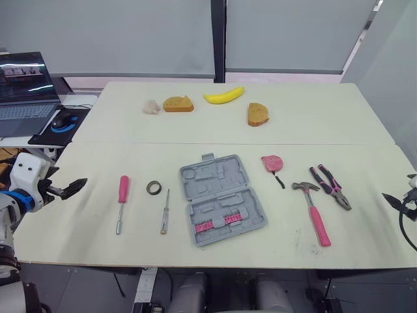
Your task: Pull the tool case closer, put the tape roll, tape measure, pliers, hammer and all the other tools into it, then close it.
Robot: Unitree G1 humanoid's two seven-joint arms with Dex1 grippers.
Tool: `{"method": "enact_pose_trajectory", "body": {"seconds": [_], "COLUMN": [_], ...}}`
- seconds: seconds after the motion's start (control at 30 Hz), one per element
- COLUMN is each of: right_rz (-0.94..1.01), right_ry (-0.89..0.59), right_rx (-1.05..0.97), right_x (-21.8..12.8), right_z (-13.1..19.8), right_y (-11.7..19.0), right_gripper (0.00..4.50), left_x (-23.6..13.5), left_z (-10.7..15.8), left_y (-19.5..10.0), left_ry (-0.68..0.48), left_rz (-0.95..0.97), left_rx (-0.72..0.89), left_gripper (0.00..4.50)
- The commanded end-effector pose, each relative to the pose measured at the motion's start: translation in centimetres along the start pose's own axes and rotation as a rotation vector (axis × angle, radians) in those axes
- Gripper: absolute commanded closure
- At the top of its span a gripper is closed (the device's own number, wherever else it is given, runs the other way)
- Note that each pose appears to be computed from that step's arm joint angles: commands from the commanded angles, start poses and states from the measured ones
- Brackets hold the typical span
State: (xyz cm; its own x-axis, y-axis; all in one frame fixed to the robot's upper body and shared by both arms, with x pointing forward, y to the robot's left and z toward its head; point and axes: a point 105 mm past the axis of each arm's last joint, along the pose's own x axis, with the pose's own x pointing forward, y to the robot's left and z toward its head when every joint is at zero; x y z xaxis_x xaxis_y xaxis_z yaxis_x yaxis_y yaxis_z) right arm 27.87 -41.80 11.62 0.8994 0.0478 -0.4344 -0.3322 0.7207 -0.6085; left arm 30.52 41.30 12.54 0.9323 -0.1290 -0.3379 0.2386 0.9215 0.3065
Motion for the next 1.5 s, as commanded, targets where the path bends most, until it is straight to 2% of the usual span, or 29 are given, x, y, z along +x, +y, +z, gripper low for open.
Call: {"method": "enact_pose_trajectory", "body": {"seconds": [0.03,0.27,0.3,0.37,0.4,0.5,0.6,0.77,0.93,1.2,1.5], "right_rz": [-0.029,-0.003,0.005,0.030,0.049,0.127,0.211,0.386,0.498,0.626,0.652], "right_ry": [-0.029,-0.060,-0.075,-0.144,-0.171,-0.231,-0.293,-0.375,-0.414,-0.445,-0.387], "right_rx": [-0.033,-0.063,-0.070,-0.066,-0.067,-0.114,-0.153,-0.231,-0.353,-0.411,-0.507], "right_x": [-0.3,0.2,0.4,1.1,1.4,2.4,3.6,5.7,7.3,9.0,11.8], "right_z": [1.2,2.6,3.1,5.4,6.4,9.4,12.3,16.0,18.6,20.8,21.0], "right_y": [-1.1,-1.0,-0.9,-0.3,0.1,2.1,4.7,10.6,14.8,19.3,20.4], "right_gripper": [0.05,0.05,0.01,0.41,0.63,1.67,2.44,3.57,4.48,4.48,4.48], "left_x": [-0.8,-1.1,-1.1,-0.8,-0.6,0.3,1.3,2.6,2.7,3.0,4.2], "left_z": [1.5,2.1,2.5,3.7,4.1,5.4,6.4,6.2,4.8,1.9,1.8], "left_y": [1.1,0.8,0.5,-0.6,-1.3,-4.7,-8.8,-15.1,-19.2,-22.1,-24.0], "left_ry": [-0.032,-0.058,-0.070,-0.101,-0.110,-0.127,-0.122,-0.089,-0.047,0.029,0.030], "left_rz": [0.031,0.003,-0.017,-0.078,-0.108,-0.238,-0.364,-0.526,-0.651,-0.696,-0.675], "left_rx": [0.035,0.039,0.037,0.034,0.037,0.056,0.096,0.173,0.213,0.225,0.203], "left_gripper": [0.00,0.00,0.18,0.56,0.90,1.87,2.89,4.50,4.50,4.50,4.50]}}
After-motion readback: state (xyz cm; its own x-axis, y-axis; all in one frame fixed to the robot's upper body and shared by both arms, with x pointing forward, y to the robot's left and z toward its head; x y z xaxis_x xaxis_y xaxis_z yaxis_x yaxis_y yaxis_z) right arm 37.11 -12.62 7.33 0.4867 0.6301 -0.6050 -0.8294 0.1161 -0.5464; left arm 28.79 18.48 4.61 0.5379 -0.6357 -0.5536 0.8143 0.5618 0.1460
